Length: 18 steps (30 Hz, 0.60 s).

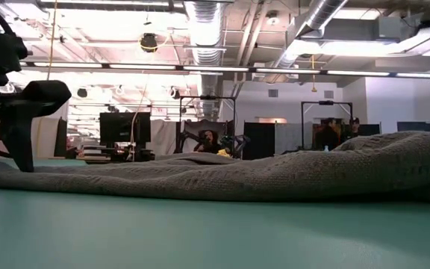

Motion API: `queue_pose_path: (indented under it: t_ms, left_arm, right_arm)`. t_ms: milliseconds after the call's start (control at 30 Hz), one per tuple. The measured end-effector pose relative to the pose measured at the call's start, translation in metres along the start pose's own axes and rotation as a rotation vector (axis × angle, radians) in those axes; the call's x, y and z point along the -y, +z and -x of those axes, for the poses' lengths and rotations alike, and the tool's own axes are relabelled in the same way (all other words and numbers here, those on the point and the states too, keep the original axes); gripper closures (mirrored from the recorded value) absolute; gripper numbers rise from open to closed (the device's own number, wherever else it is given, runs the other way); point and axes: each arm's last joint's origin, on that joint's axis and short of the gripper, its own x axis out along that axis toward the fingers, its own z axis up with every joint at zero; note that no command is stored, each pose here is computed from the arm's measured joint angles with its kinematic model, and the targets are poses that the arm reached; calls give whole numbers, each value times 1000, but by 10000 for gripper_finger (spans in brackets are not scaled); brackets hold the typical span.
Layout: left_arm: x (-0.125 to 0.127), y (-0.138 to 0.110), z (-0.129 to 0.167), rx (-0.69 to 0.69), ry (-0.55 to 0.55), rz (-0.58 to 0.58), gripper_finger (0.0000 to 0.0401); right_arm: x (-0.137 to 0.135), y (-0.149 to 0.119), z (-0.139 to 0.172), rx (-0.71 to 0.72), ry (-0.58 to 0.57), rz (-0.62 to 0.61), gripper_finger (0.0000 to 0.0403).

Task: Roll towel
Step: Roll the gray towel

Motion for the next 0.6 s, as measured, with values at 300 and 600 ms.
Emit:
queue_pose_path:
  t_ms: [300,600]
  left_arm:
    - [-1,-1,-1,-13,-32,-1,254]
    - [-1,-1,-2,-17,-36,49,348]
  right_arm:
    - [4,-3,-20,-17,-11,38,183]
    - [12,3,-26,-70,-8,47,246]
